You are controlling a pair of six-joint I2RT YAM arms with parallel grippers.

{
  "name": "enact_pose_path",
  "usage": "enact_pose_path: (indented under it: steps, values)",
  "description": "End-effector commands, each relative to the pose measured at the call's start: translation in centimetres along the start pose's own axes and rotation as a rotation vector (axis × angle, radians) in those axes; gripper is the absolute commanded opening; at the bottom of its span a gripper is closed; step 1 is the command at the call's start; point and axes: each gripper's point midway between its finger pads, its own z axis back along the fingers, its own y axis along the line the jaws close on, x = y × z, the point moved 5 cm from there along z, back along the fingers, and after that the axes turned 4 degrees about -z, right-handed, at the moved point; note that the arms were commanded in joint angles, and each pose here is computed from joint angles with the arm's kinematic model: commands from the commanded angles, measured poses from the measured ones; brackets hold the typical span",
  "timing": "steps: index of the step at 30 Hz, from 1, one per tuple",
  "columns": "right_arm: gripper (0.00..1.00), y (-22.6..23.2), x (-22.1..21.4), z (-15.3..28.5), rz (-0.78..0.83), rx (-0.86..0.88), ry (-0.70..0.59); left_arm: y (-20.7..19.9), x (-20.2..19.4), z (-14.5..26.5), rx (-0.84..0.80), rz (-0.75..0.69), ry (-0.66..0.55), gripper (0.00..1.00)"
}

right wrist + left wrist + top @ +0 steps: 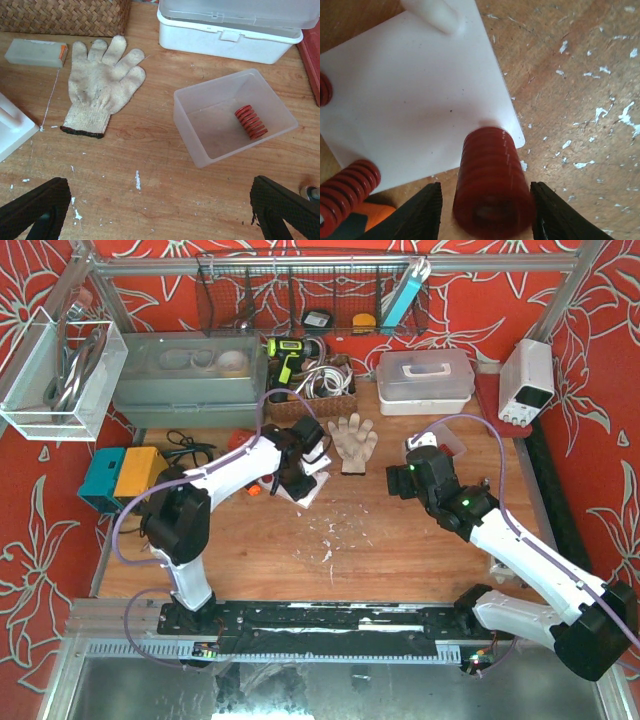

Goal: Install the large spring

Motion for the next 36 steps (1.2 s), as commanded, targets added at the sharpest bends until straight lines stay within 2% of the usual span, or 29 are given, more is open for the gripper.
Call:
enact_pose_path:
  steps: [1, 8, 12, 15, 17, 18, 22, 25, 28, 31, 34, 36]
  values:
    - [0.99, -0.5, 0.0, 0.1, -0.004, -0.016, -0.019, 0.4, 0.3, -0.4, 0.001, -0.006, 0.009, 0.53]
    - [0.98, -0.6, 0.0, 0.1, -0.008, -0.020, -0.021, 0.6, 1.0, 1.1, 0.010, -0.002, -0.074, 0.61]
    - [0.99, -0.8, 0.0, 0.1, -0.012, -0.038, -0.022, 0.9, 2.5, 3.9, 0.019, 0.030, -0.239, 0.66]
    - [0.99, -1.3, 0.0, 0.1, -0.032, -0.059, -0.027, 1.0, 3.5, 6.6, 0.037, 0.082, -0.421, 0.71]
    - [0.99, -1.7, -0.1, 0.0, -0.055, -0.069, -0.020, 1.1, 3.8, 8.8, 0.051, 0.137, -0.568, 0.98]
    - [0.99, -2.0, -0.2, 0.0, -0.074, -0.078, -0.018, 1.0, 3.8, 9.7, 0.048, 0.168, -0.647, 1.00]
    - [0.99, -3.3, -0.7, -0.6, -0.159, -0.092, 0.007, -0.3, 2.6, 12.8, -0.025, 0.268, -0.943, 1.00]
    - [0.99, -3.6, -1.2, -1.5, -0.205, -0.050, 0.027, -0.8, 0.3, 13.6, -0.033, 0.351, -1.089, 1.00]
    - [0.95, -4.8, -1.0, -2.8, -0.258, -0.086, 0.062, -0.8, -2.2, 14.0, -0.018, 0.465, -1.211, 1.00]
    - [0.84, -4.8, -0.2, -4.5, -0.150, -0.079, 0.134, -0.9, -4.0, 13.3, -0.018, 0.530, -1.275, 1.00]
    - [0.72, -5.2, 0.2, -6.7, -0.028, -0.136, 0.236, -0.8, -5.4, 12.3, -0.057, 0.668, -1.329, 1.00]
    - [0.68, -5.3, 0.3, -8.6, 0.027, -0.168, 0.297, -0.9, -6.1, 11.6, -0.076, 0.713, -1.358, 1.00]
